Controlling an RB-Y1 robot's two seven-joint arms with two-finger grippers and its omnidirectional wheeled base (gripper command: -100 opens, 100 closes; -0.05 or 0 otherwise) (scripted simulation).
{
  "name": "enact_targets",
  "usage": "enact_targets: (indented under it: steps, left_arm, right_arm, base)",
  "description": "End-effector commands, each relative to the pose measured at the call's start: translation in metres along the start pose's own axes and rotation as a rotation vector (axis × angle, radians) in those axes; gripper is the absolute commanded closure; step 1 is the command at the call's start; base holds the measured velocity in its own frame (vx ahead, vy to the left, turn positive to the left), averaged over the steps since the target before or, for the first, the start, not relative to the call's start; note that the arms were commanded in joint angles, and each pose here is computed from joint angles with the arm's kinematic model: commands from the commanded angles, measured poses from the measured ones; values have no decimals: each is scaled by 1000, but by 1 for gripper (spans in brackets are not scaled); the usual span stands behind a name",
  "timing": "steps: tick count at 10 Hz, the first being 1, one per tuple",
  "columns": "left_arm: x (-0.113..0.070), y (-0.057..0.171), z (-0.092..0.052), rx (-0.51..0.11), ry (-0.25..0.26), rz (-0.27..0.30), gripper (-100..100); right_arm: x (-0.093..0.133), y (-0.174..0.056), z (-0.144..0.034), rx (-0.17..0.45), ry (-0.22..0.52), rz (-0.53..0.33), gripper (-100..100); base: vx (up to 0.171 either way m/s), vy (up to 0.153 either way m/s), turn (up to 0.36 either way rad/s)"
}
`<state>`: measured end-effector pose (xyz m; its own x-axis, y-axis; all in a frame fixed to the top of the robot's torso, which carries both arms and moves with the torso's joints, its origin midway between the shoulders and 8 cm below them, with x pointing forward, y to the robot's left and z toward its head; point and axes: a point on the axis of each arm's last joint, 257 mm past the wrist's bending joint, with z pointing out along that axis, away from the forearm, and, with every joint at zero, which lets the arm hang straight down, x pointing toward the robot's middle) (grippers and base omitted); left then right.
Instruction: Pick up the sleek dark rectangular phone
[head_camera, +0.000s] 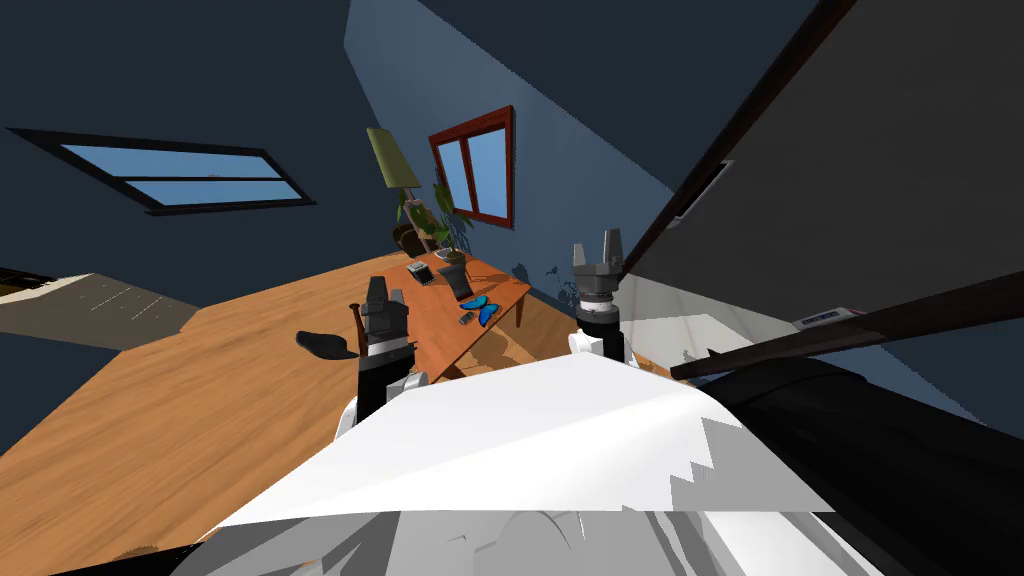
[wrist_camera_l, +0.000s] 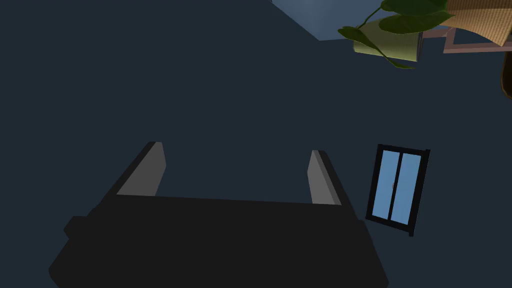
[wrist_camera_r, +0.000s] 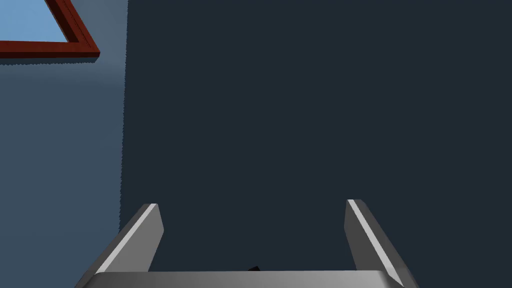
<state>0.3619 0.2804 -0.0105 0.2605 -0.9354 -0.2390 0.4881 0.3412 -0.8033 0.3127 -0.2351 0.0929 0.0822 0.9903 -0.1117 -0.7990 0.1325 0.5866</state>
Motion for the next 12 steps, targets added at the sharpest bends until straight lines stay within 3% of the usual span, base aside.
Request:
enact_targets:
  steps: [1, 4, 7, 9, 10, 12]
  left_arm:
    - [3, 5, 0, -8, 26, 2, -100]
    - [6, 25, 1, -50, 76, -14, -100]
    - [5, 60, 3, -132, 106, -60, -100]
    - [0, 89, 3, -207, 111, -105, -100]
    - [0, 89, 3, -207, 111, -105, -100]
    - [-7, 120, 3, -287, 101, -160, -100]
  right_arm:
    - [0, 0, 0, 0, 0, 0, 0]
    - [0, 0, 0, 0, 0, 0, 0]
    - [0, 0, 0, 0, 0, 0, 0]
    - [0, 0, 0, 0, 0, 0, 0]
    - [0, 0, 0, 0, 0, 0, 0]
    - [0, 0, 0, 0, 0, 0, 0]
  base:
    - [6, -12, -60]
    - [18, -42, -104]
    - [30, -62, -184]
    - [39, -80, -237]
    - [32, -54, -50]
    - [40, -50, -206]
